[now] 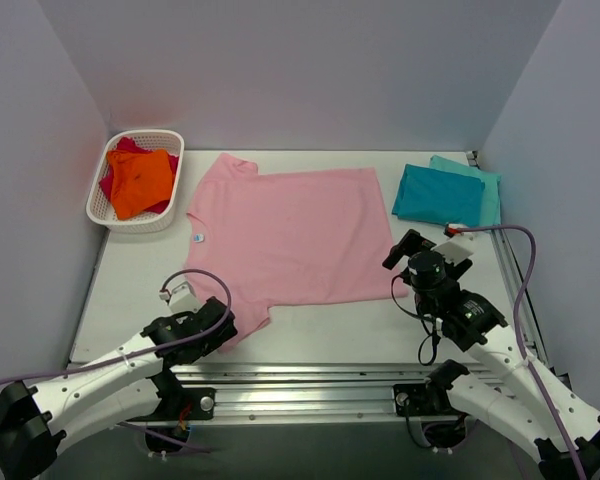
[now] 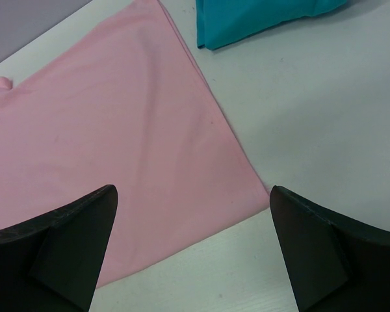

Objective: Fold and stack the t-shirts
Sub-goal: Grap the side of the flattened tshirt closest away from the robot with both arms

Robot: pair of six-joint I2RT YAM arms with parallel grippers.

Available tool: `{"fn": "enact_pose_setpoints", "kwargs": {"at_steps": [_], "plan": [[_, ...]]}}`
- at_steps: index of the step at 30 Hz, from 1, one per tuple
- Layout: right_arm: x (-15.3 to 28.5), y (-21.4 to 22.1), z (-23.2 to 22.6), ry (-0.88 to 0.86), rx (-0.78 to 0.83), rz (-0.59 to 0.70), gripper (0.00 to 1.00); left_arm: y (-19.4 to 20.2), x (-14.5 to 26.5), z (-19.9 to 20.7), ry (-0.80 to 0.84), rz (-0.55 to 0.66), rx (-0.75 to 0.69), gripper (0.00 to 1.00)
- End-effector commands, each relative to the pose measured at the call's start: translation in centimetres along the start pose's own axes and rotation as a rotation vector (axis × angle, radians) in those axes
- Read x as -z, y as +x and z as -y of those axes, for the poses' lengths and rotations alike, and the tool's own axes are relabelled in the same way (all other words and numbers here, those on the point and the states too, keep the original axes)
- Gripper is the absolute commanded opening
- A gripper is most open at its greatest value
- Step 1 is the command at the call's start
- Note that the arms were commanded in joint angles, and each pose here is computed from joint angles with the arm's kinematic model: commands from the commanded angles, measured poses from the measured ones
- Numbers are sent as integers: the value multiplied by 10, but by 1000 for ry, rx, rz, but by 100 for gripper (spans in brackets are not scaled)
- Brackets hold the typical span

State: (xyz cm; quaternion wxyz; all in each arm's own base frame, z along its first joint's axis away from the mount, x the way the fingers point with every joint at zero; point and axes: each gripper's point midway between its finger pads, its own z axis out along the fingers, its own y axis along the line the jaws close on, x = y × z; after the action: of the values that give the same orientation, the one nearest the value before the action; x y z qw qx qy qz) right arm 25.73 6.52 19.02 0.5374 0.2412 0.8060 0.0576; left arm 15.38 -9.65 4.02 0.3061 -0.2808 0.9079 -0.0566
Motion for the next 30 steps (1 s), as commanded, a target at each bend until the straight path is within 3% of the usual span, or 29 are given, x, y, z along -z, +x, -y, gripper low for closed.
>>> {"fn": "enact_pose_setpoints", "kwargs": {"at_steps": [1,10,15,18,26,30], "plan": [[-1,-9,0,8,2,31,100,11,5,21,24,-38,62,89],[0,-14,1,17,6,47,100,29,-3,42,-1,-18,42,88],[-2,-14,1,20,8,47,100,30,-8,28,-26,4,59,81],[-4,-11,0,23,11,41,100,29,-9,22,-30,10,75,73],[-9,-4,3,45,17,31,100,17,-3,19,-42,53,67,32],[-19,25,2,11,33,-63,100,8,0,22,-31,90,63,12]]}}
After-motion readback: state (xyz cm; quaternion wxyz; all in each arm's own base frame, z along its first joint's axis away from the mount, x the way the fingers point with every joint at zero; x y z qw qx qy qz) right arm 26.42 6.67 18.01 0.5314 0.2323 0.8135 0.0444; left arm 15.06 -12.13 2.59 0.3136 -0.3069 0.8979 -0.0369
